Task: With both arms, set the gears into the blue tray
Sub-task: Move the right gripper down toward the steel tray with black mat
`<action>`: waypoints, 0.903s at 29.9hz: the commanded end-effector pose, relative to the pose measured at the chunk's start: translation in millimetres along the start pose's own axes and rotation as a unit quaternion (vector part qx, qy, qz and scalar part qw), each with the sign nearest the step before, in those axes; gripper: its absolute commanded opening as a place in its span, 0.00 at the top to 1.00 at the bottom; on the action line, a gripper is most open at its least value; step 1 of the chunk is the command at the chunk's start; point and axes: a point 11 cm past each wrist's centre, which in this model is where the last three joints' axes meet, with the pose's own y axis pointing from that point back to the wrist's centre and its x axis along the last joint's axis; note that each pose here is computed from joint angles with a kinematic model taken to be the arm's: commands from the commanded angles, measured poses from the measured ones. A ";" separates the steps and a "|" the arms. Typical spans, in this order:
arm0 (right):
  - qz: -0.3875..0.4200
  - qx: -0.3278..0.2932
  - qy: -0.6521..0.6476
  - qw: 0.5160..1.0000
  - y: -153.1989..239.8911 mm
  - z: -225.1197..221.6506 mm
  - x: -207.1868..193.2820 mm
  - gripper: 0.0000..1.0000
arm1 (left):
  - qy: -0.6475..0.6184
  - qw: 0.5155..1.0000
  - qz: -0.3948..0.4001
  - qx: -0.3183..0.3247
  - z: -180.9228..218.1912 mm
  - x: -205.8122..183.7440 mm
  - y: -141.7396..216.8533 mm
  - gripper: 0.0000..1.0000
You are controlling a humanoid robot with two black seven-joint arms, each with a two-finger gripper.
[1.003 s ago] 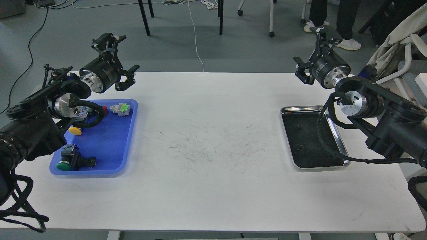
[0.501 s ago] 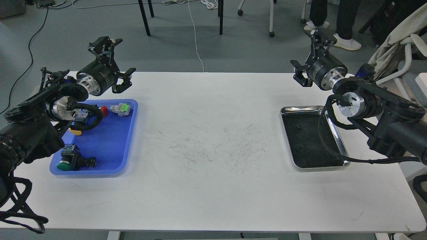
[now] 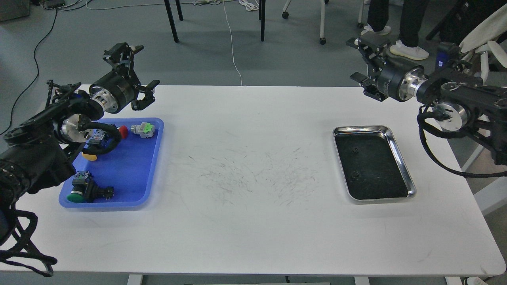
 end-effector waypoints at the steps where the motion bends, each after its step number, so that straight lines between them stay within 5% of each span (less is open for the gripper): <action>1: -0.001 -0.004 0.028 1.000 9.2 -6.6 12.7 0.01 | 0.000 1.000 0.000 -0.001 1.5 -0.3 -0.4 0.01; 10: -0.056 -0.083 0.284 0.954 27.7 10.8 22.4 0.01 | -0.002 1.000 0.001 -0.001 2.3 0.1 -0.3 0.01; 15: -0.080 -0.102 0.323 0.938 44.2 21.4 20.6 0.02 | -0.002 1.000 0.002 0.000 1.3 1.5 0.6 0.01; 27: -0.246 -0.119 0.464 0.843 66.0 43.6 -35.3 0.02 | -0.004 1.000 0.005 -0.001 2.3 1.1 -0.3 0.01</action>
